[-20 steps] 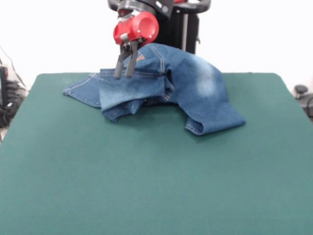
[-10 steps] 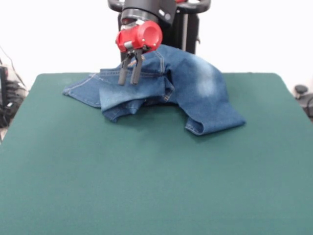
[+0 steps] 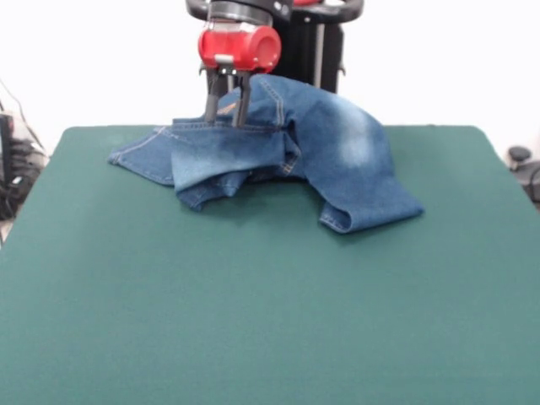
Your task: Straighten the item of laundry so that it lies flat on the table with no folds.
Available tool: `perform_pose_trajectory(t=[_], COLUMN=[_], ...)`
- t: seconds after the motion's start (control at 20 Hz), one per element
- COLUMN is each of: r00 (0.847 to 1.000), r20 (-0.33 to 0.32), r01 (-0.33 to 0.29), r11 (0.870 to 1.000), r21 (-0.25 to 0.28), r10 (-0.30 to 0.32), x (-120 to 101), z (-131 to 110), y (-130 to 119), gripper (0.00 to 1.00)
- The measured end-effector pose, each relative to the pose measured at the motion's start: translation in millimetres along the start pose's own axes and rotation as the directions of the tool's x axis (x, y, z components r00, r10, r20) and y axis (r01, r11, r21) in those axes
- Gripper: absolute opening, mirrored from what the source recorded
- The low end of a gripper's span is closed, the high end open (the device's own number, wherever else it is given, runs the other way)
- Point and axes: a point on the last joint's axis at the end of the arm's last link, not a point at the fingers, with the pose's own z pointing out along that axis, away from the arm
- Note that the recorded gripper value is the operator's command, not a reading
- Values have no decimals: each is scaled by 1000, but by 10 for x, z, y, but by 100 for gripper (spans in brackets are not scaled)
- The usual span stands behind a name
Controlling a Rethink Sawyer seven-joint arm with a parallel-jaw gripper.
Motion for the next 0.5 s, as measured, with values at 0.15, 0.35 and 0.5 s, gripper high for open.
perform_pose_trajectory(t=[0.15, 0.35, 0.5], r00=[998, 996, 995], r20=[-41, -73, -93], r01=[53, 59, 37], r11=[998, 996, 997], r21=[39, 62, 70], r10=[-52, -54, -30], x=[71, 172, 292], z=[-51, -46, 28], y=[-117, -233, -305], gripper=[100, 100, 100])
